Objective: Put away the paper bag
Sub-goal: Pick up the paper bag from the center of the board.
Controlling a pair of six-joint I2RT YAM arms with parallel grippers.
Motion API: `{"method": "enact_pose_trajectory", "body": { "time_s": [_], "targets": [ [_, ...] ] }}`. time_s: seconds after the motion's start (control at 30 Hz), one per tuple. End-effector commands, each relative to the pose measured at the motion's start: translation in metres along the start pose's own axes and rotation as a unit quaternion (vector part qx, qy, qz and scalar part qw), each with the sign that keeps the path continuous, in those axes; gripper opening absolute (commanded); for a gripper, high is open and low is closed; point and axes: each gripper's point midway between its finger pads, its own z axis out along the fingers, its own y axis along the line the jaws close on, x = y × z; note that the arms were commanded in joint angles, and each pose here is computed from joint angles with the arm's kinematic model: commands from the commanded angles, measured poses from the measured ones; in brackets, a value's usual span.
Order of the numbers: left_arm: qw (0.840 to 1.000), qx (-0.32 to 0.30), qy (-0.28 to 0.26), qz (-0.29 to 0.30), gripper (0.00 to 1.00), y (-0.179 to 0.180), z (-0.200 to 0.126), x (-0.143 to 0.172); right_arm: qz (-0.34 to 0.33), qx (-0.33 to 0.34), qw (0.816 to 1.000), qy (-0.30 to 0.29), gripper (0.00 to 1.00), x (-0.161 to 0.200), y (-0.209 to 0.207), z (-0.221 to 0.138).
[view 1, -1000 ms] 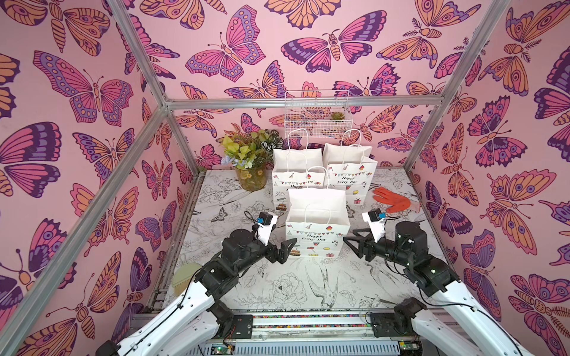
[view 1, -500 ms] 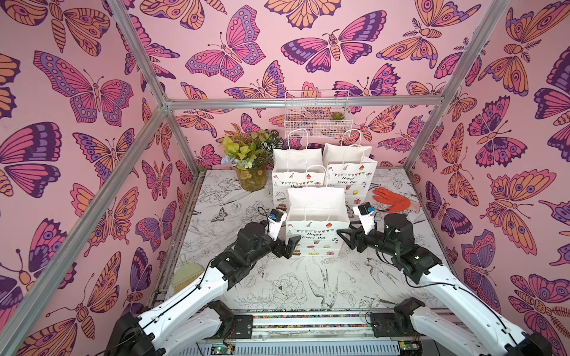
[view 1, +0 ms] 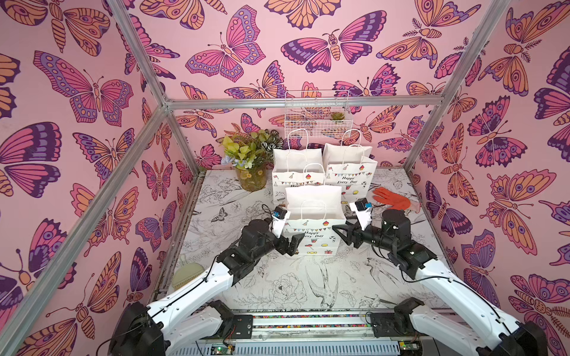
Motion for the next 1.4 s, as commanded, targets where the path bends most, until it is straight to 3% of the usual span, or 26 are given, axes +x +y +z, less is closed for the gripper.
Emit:
{"method": "enact_pose_trajectory", "body": {
  "time_s": [0.0,0.4,0.6,0.7,0.77,0.9,1.03,1.23,1.37],
  "targets": [
    [1.0,0.018,-0.019,0.003,1.0,-0.008,0.003,-0.015,-0.007,-0.021,1.0,-0.018,0.63,-0.016,0.012,0.001],
    [0.999,0.029,-0.02,-0.006,1.0,-0.011,0.007,-0.015,-0.009,-0.012,1.0,-0.015,0.52,-0.014,0.014,0.006],
    [0.999,0.036,-0.022,-0.01,1.0,-0.013,0.006,-0.015,-0.009,-0.001,1.0,-0.017,0.31,-0.015,0.011,0.007],
    [0.999,0.044,-0.025,-0.014,1.0,-0.017,0.003,-0.017,-0.008,0.002,1.0,-0.018,0.17,-0.018,0.011,0.006],
    [0.998,0.053,-0.032,-0.022,1.0,-0.02,-0.003,-0.021,-0.008,0.003,1.0,-0.016,0.04,-0.02,0.012,0.003],
    [0.996,0.039,-0.077,-0.037,1.0,-0.02,-0.035,-0.045,-0.011,0.027,1.0,0.001,0.0,-0.025,0.011,-0.009],
    [0.987,-0.019,-0.153,-0.04,1.0,-0.006,-0.088,-0.097,-0.016,0.035,0.999,0.03,0.0,-0.034,0.017,-0.024],
    [0.97,-0.039,-0.233,-0.058,1.0,0.002,-0.144,-0.169,-0.007,-0.039,0.996,0.074,0.0,-0.065,0.054,-0.046],
    [0.965,-0.024,-0.251,-0.069,1.0,-0.002,-0.161,-0.169,-0.016,-0.096,0.991,0.091,0.0,-0.095,0.089,-0.072]
  ]
}}
